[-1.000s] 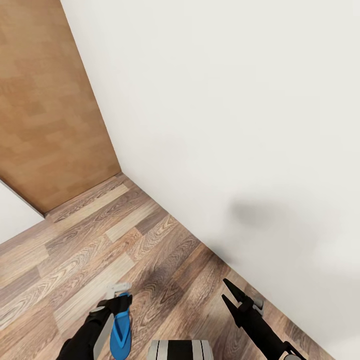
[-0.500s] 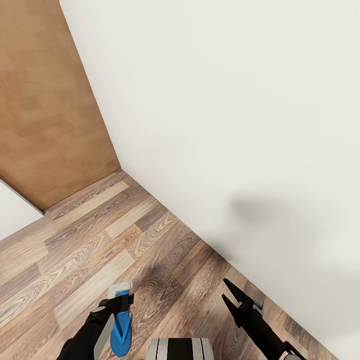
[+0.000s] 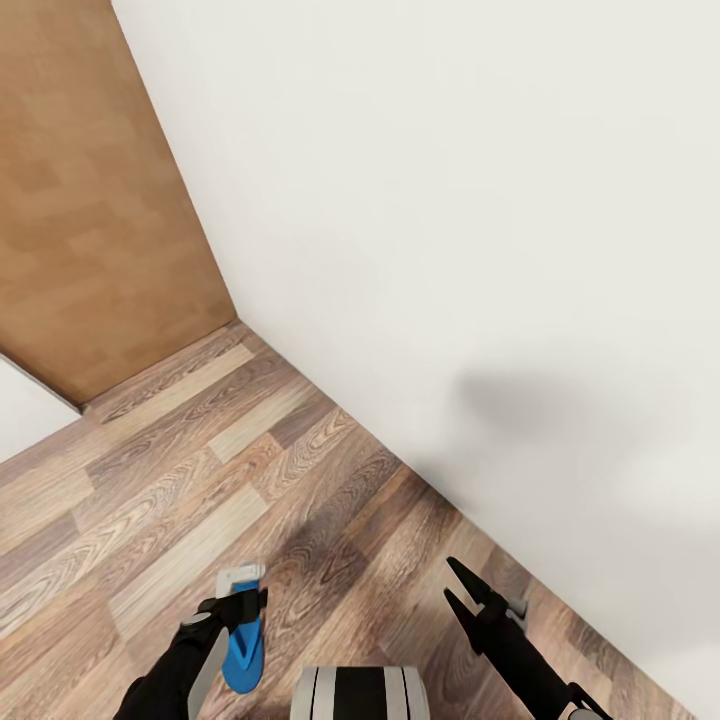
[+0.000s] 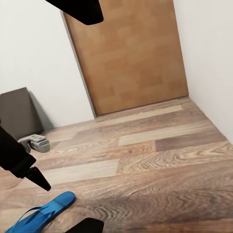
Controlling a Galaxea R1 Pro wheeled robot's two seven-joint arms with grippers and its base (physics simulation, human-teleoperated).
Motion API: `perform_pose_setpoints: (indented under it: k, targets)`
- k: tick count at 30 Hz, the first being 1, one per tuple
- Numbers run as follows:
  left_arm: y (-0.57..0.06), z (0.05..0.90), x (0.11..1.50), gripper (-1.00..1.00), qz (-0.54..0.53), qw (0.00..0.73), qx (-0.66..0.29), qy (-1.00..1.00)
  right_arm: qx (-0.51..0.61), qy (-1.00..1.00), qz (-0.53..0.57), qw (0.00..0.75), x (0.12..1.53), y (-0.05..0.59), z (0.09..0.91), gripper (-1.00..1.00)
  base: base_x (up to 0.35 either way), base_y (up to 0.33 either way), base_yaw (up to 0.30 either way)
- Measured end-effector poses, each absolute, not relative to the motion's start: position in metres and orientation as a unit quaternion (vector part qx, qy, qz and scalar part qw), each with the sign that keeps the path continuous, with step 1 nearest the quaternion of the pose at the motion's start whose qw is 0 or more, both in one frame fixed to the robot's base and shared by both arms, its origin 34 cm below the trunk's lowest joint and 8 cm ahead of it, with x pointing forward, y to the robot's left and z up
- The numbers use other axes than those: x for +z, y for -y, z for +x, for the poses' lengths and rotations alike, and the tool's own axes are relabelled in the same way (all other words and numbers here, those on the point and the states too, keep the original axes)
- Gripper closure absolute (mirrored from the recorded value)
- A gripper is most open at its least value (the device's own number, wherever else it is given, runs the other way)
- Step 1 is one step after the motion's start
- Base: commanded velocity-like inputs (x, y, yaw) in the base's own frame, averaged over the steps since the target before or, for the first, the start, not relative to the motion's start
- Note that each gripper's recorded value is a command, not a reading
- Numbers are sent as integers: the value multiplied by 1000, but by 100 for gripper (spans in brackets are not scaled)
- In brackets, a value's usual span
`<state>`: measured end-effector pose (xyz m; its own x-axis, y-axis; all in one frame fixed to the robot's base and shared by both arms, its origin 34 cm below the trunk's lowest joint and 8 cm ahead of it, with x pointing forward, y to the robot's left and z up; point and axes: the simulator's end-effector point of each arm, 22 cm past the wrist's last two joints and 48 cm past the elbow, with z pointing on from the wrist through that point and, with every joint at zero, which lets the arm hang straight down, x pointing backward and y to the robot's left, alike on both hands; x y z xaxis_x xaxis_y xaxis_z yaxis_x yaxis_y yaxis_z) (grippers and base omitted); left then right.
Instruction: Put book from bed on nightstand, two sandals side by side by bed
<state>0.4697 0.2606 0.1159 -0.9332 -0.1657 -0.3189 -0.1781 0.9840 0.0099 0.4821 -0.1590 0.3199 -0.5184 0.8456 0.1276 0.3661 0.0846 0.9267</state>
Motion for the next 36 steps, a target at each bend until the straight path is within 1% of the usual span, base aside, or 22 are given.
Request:
perform_pose_setpoints:
  k: [31, 36]
  targets:
    - [-261, 419, 67, -100, -86, 98, 25, -991, 491, -713, 465, 186, 268, 160, 457, -100, 0, 0, 0]
    - [-261, 419, 67, -100, -85, 98, 25, -991, 491, -712, 466, 186, 268, 159, 457, -100, 0, 0, 0]
